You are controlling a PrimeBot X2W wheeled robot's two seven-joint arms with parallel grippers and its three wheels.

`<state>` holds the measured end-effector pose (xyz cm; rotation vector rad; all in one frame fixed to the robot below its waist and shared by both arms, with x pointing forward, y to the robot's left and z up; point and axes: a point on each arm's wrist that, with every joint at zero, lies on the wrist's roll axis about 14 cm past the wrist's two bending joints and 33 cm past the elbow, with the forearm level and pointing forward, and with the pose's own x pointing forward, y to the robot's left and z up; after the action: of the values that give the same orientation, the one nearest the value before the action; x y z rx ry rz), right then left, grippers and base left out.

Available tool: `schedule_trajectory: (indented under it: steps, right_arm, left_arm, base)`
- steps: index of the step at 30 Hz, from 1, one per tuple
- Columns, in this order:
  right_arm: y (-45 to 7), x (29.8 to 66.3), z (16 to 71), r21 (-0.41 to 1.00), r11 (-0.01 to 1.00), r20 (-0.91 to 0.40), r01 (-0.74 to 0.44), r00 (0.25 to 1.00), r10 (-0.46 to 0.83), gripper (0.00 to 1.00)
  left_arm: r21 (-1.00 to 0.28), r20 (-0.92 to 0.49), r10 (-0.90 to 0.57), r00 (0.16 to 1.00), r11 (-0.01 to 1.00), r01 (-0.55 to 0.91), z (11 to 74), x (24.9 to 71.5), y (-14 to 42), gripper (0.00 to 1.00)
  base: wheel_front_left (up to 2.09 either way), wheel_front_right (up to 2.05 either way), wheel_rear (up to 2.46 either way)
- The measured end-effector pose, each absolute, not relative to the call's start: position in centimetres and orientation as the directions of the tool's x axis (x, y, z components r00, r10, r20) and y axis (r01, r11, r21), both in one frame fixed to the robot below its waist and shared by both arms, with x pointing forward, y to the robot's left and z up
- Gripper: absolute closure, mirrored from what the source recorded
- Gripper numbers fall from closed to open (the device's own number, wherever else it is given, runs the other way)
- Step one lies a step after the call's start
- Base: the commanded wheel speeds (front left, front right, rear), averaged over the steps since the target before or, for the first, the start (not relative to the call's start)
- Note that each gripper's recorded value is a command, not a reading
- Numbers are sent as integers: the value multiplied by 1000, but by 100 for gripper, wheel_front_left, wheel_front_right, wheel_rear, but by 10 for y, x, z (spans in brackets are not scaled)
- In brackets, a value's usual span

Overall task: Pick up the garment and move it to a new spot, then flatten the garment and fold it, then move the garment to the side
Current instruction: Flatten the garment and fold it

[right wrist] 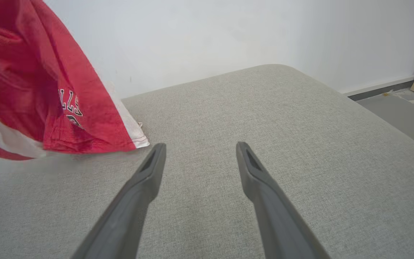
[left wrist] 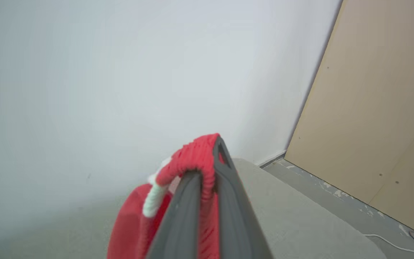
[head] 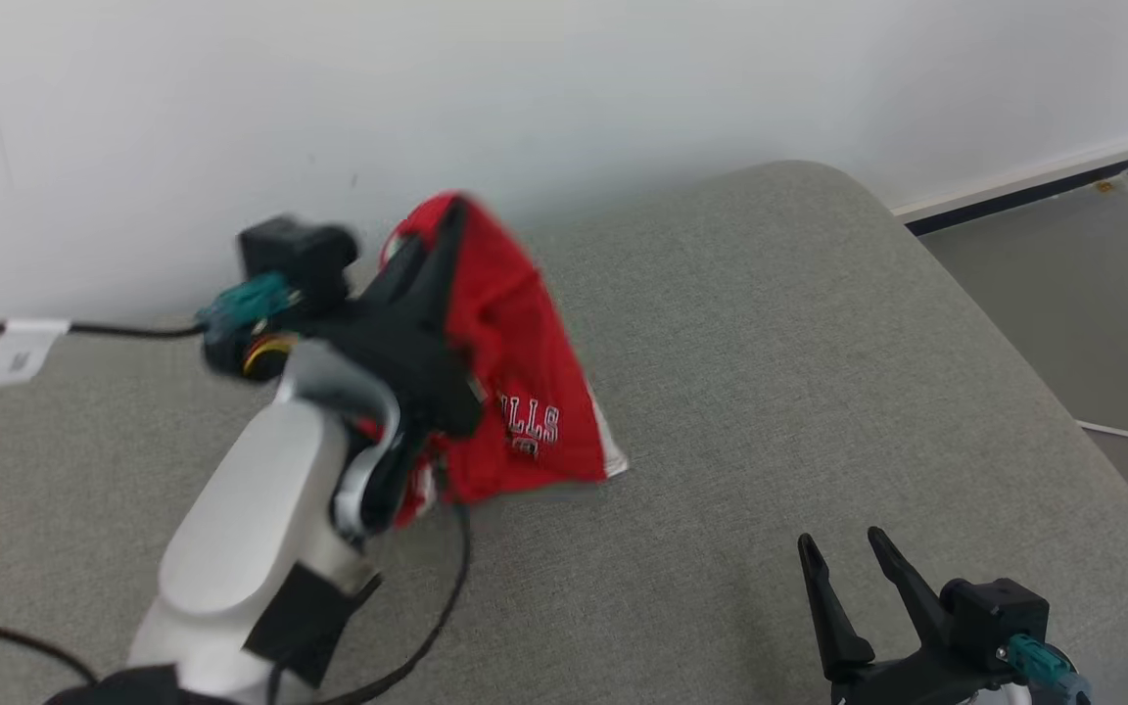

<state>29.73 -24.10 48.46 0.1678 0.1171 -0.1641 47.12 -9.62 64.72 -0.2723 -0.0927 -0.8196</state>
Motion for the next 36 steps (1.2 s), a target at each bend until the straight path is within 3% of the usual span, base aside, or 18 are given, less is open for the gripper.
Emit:
schedule_trajectory:
  steps: [5, 7, 10, 15, 21, 25, 26, 27, 36]
  right_arm:
    - [-242, 300, 488, 159, 973, -111, 169, 982, -153, 0]
    - [-241, 298, 485, 161, 972, -120, 170, 981, -152, 0]
    - [-235, 302, 483, 165, 975, -124, 150, 984, -131, 0]
    - [-223, 313, 481, 167, 980, -134, 108, 987, -86, 0]
    - [-200, 334, 480, 166, 986, -139, 26, 990, -3, 0]
    - [-180, 346, 477, 168, 985, -151, -36, 987, 62, 0]
    - [-176, 348, 477, 169, 984, -152, -50, 985, 76, 0]
    - [-172, 351, 476, 170, 983, -153, -63, 984, 90, 0]
    - [-164, 359, 476, 153, 983, -176, -100, 976, 126, 0]
  left_arm:
    - [-79, 322, -778, 540, 546, 834, 701, 439, -133, 100]
    - [-57, 305, -802, 514, 523, 850, 697, 429, -138, 100]
    - [-37, 144, -844, 516, 516, 856, 641, 418, -131, 100]
    - [-74, -166, -818, 551, 567, 820, 525, 393, -71, 100]
    - [-123, -307, -792, 528, 583, 803, 473, 348, -21, 100]
    - [-146, -355, -747, 561, 638, 756, 457, 336, 6, 100]
    - [-163, -368, -735, 569, 654, 739, 452, 332, 10, 41]
    - [-178, -388, -717, 578, 674, 717, 446, 329, 15, 0]
    - [-309, -375, -667, 643, 744, 592, 450, 327, 37, 0]
  base:
    - [0, 0, 0]
    - [0, 0, 0]
    - [0, 0, 0]
    - [0, 0, 0]
    - [0, 0, 0]
    - [0, 0, 0]
    - [0, 0, 0]
    - [0, 0, 0]
    - [0, 0, 0]
